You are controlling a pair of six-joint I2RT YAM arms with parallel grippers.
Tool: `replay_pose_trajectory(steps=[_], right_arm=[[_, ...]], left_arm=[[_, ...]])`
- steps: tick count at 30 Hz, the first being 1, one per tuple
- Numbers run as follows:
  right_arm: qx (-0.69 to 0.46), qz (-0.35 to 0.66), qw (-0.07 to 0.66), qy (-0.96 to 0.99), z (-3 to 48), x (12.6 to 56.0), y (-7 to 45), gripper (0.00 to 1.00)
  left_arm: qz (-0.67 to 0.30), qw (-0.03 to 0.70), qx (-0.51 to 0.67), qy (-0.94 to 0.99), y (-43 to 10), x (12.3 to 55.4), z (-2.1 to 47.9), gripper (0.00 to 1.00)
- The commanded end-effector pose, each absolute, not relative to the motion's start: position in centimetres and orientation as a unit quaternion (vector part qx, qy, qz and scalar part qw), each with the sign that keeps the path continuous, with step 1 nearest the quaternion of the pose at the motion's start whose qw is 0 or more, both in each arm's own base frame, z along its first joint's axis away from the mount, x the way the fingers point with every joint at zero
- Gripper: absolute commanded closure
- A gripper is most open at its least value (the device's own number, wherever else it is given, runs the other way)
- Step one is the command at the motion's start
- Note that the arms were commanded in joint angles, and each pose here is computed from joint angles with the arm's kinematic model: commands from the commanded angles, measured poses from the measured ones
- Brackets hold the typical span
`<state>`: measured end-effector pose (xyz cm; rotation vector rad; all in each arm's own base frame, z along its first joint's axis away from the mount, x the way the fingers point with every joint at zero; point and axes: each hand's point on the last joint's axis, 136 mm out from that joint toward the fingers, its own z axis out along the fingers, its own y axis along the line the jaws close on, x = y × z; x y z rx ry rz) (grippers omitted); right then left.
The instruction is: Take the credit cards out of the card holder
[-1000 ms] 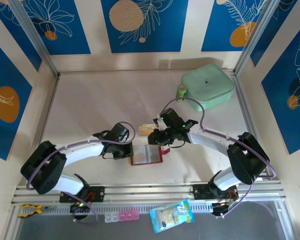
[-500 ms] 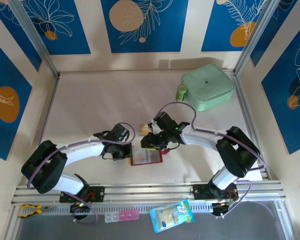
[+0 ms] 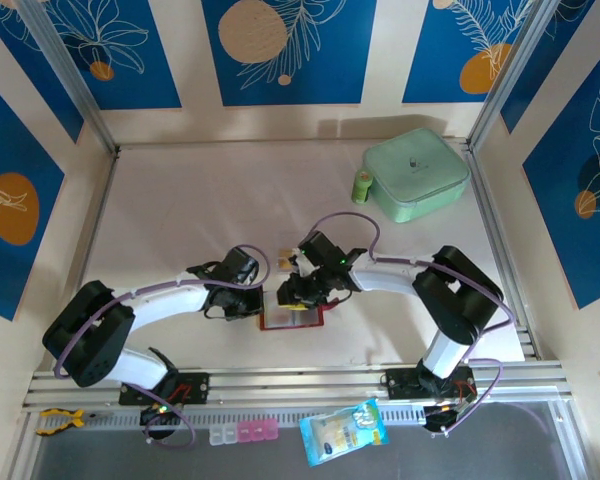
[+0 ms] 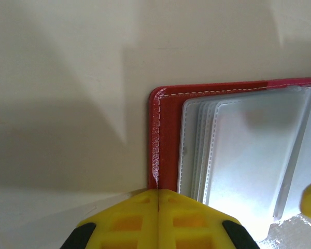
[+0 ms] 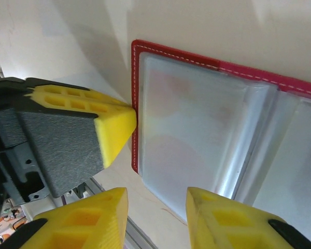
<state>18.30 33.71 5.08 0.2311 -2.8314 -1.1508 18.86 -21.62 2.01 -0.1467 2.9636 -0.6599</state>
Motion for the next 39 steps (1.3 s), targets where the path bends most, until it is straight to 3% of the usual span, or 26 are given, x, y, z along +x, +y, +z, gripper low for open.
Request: replay_pose_trajectory(steps=[1, 39], right_arm=[[0.078, -0.385, 0.049, -0.918, 5.5, 18.2, 34.7, 0.65], [0.057, -0.326, 0.047, -0.942, 3.6, 18.1, 31.8, 0.66]], left_arm=[[-0.204, 0.045, -0.037, 0.977, -21.1, 18.2, 1.4, 0.96], [-0.198, 0.041, -0.041, 0.978, -20.8, 18.0, 1.3, 0.95]])
